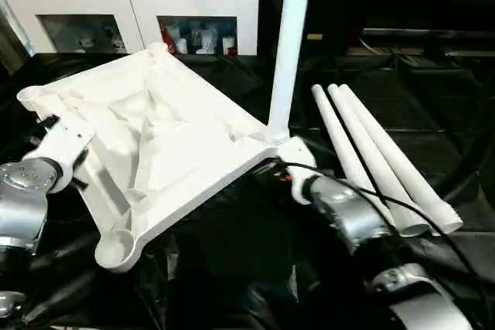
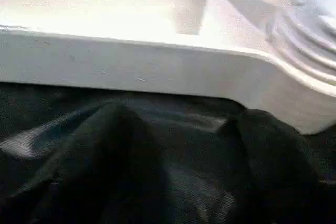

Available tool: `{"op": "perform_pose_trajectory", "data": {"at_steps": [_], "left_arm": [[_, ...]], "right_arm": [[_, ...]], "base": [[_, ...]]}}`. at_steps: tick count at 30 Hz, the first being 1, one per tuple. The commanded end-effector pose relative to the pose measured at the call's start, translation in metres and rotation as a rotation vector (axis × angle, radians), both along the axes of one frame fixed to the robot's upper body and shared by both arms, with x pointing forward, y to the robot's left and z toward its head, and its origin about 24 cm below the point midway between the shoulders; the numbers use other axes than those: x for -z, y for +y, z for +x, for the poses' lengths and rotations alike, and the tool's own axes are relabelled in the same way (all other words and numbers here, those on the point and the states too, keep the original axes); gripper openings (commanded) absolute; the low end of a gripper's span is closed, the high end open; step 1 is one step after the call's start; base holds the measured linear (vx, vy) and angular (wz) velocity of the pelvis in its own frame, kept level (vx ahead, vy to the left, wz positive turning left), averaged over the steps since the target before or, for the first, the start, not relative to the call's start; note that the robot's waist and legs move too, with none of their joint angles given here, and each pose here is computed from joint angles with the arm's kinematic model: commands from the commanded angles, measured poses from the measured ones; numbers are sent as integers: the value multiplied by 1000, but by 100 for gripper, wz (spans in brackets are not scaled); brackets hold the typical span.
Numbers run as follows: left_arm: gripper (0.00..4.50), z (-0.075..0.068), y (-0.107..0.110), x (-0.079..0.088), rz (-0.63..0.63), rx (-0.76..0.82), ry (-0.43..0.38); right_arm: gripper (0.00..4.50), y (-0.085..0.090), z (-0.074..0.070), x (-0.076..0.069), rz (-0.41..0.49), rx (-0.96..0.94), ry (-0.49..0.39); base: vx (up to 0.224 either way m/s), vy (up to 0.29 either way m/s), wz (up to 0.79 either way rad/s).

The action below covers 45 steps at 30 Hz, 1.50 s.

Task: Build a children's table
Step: Rotate table base

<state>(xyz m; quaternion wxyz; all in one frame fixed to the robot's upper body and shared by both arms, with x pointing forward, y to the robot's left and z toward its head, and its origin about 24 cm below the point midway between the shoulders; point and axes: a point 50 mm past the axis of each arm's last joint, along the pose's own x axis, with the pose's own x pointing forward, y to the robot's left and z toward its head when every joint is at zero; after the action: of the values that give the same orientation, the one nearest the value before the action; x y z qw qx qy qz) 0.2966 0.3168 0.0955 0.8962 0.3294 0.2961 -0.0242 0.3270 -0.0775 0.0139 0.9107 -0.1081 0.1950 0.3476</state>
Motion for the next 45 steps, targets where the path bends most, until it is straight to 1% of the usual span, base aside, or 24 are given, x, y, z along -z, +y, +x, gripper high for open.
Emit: {"op": "perform_pose_trajectory", "data": {"at_steps": [1,6,7,8,10,12,13,14,17,18,19,20,21,24,25,26,29,32,33,37,38,39,42,45], "left_arm": [[7,-2,-3,1,-2,30,54],[2,-9,-4,6,3,49,116],[0,-11,-6,9,-13,62,134],[0,-11,-7,10,-17,69,142],[0,-16,-15,17,-35,134,218],[0,-19,-18,20,-51,167,260],[0,-25,-24,24,-80,214,324],[0,-25,-24,24,-81,216,327],[0,-34,-34,27,-127,290,412],[0,-34,-34,27,-129,293,414],[0,-38,-41,27,-163,341,447],[0,-38,-41,27,-166,345,449],[0,-42,-53,26,-218,425,489],[0,-46,-66,24,-275,520,521],[0,-49,-76,20,-315,583,538],[0,-49,-76,20,-315,583,538],[0,-50,-89,16,-360,658,542],[0,-48,-108,12,-408,765,514],[0,-45,-115,12,-420,792,490],[0,-32,-140,12,-431,872,410],[0,-28,-146,11,-438,888,389],[0,-27,-149,11,-442,896,379],[0,-16,-169,8,-451,940,329],[0,-9,-177,8,-448,948,306]], "right_arm": [[327,2,3,-2,-11,-3,-6],[310,1,5,-1,-17,-2,-5],[282,2,5,0,-19,-1,-4],[276,2,5,0,-20,-1,-3],[276,2,8,0,-21,7,-3],[248,2,9,0,-21,12,-4],[234,3,10,-2,-20,15,-5],[234,3,10,-2,-20,15,-5],[200,5,13,-3,-16,17,-8],[200,5,13,-3,-16,17,-8],[188,6,13,-3,-14,15,-10],[179,6,13,-3,-14,15,-10],[168,7,14,-4,-12,13,-14],[136,9,14,-4,-11,9,-21],[129,9,15,-5,-10,8,-25],[129,9,15,-5,-10,8,-25],[101,9,16,-6,-12,8,-28],[76,8,17,-6,-13,6,-31],[56,8,18,-6,-13,4,-33],[39,10,17,-6,-14,-5,-35],[13,10,17,-6,-14,-7,-35],[4,11,17,-6,-14,-9,-35],[0,11,16,-5,-15,-18,-37],[0,10,16,-5,-15,-19,-38]], "base": [[0,0,0],[0,0,0],[0,0,0],[0,0,0],[0,0,0],[0,0,0],[0,0,0],[0,0,0],[0,0,0],[0,0,0],[0,0,0],[0,0,0],[0,0,0],[0,0,0],[0,0,0],[0,0,0],[0,0,0],[0,0,0],[0,0,0],[0,0,0],[0,0,0],[0,0,0],[0,0,0],[0,0,0]]}}
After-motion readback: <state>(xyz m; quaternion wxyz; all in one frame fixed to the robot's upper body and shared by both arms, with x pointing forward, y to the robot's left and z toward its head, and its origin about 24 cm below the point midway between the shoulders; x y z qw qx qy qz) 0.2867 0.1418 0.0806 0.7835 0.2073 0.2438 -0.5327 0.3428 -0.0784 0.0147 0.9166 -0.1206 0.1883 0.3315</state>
